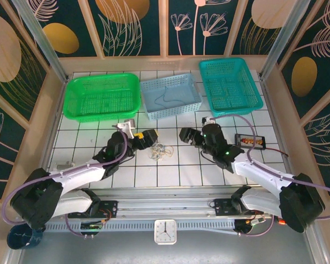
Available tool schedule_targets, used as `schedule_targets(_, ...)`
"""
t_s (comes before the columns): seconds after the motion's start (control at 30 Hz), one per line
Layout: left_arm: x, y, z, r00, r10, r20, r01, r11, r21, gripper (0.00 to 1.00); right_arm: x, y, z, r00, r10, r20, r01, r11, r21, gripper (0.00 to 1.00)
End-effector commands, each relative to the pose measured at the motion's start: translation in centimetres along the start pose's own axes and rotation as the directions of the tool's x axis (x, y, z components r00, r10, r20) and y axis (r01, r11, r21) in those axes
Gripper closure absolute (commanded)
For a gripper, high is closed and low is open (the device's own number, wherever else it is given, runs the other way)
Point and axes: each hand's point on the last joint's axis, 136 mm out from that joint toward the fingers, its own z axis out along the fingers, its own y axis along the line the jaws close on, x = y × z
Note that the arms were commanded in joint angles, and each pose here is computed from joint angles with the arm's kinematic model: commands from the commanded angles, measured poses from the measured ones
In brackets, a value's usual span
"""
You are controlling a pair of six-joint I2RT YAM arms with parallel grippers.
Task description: Untangle the cables
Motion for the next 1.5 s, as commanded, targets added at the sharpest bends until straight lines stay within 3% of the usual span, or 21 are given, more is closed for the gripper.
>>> schedule_targets(0.0,0.1,-0.1,-0.6,0.997,-0.073,-0.04,0.073,0.997,-0.002,0.01,2.0,1.9,0.3,0.998,0.0,-0.059,-0.006,0.994,-0.11,0.24)
schedule_targets(0.4,2.2,0.8,-0.6,0.985,-0.013,-0.175,0.002,0.998,-0.061,0.1,8.0,4.1,3.2,0.966,-0.108,-0.233,0.073,0.985,-0.155,0.5)
schedule_targets(0.6,3.7,1.3,0.3,0.966,0.031,-0.258,-0.047,0.997,-0.057,0.11,10.3,5.2,4.5,0.943,-0.159,-0.293,0.111,0.979,-0.173,0.57)
schedule_targets(0.97,4.6,2.0,0.7,0.954,0.047,-0.297,-0.07,0.995,-0.069,0.13,11.3,5.3,5.4,0.935,-0.163,-0.316,0.113,0.979,-0.172,0.65)
schedule_targets(1.47,4.8,2.0,0.9,0.955,0.036,-0.293,-0.055,0.997,-0.058,0.12,11.7,4.7,7.9,0.922,-0.215,-0.323,0.183,0.975,-0.127,0.67)
